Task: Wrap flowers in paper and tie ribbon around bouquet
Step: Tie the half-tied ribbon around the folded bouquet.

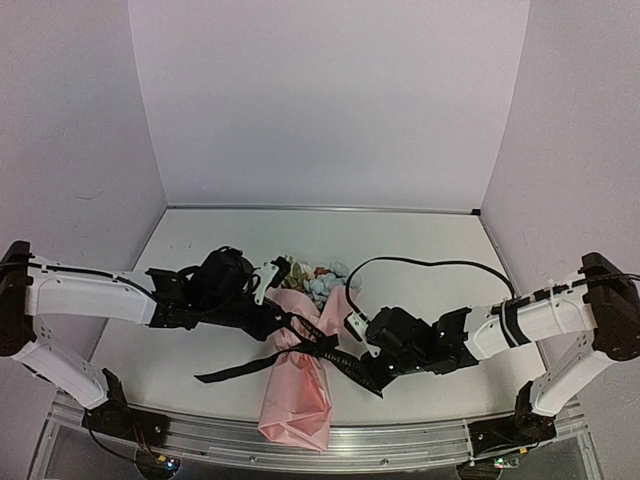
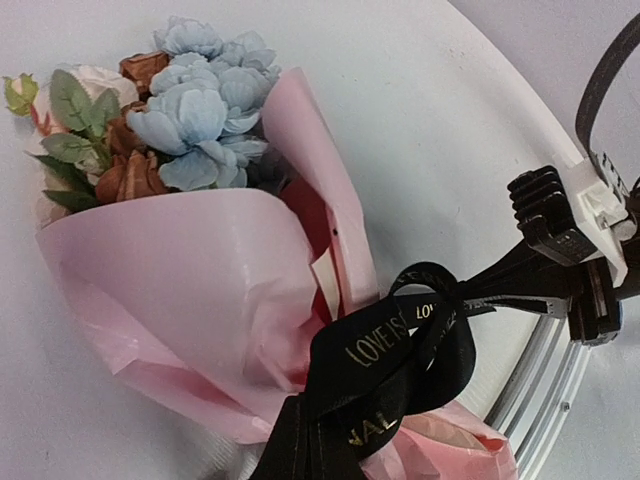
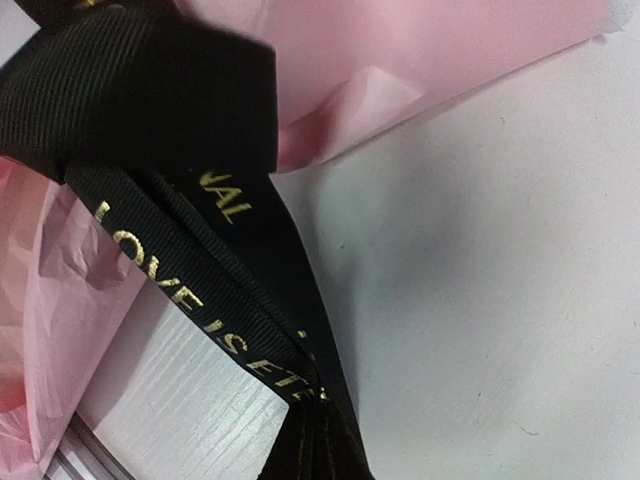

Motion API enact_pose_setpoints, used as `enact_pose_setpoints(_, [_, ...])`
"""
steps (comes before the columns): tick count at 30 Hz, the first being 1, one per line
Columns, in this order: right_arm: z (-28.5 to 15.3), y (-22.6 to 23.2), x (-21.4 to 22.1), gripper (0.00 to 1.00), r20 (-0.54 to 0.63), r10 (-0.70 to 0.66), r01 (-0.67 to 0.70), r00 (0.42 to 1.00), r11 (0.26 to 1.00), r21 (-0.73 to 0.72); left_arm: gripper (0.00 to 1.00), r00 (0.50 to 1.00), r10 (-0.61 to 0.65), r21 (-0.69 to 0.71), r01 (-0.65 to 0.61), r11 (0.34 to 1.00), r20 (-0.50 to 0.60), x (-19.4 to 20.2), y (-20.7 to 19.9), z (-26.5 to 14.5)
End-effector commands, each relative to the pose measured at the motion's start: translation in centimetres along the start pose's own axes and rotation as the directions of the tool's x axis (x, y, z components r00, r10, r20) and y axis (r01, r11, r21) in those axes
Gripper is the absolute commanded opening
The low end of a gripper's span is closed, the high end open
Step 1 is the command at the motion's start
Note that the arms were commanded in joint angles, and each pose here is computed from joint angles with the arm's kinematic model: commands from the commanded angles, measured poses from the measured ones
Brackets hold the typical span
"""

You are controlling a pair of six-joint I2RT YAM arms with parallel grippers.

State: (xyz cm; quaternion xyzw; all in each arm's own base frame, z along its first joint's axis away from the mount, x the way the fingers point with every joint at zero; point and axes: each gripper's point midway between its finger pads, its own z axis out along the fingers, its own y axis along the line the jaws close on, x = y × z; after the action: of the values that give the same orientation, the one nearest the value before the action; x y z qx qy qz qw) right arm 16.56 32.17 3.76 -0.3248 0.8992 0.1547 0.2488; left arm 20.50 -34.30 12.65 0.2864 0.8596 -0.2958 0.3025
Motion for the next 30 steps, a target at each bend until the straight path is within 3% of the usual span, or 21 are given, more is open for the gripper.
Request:
enact_pose_setpoints(1, [-1.2,0.5,-1.6,0.0,0.016,-0.019,0.019,1.0,1.0,0.009,0.0,0.991,-0.088,-0.022,0.091,0.996,0.103,-0.9,0.7,-1.9])
enact_pose_setpoints(16, [-2.8,-1.4,0.9,0.0,-0.21,-0.023,0.052,0.977,0.99,0.134,0.0,0.93,-0.303,-0.213,0.345,0.914,0.208,4.0,6.9,-4.5])
enact_pose_setpoints(21, [-3.4,-3.0,2.6,0.0,-0.291,-0.016,0.08,0.957,0.974,0.211,0.0,0.921,-0.322,-0.262,0.374,0.89,0.22,5.1,8.3,-4.7])
enact_pose_setpoints(30, [-4.0,-2.9,3.1,0.0,-0.352,-0.029,0.113,0.936,0.968,0.222,0.0,0.929,-0.301,-0.279,0.354,0.893,0.216,4.6,9.0,-4.1])
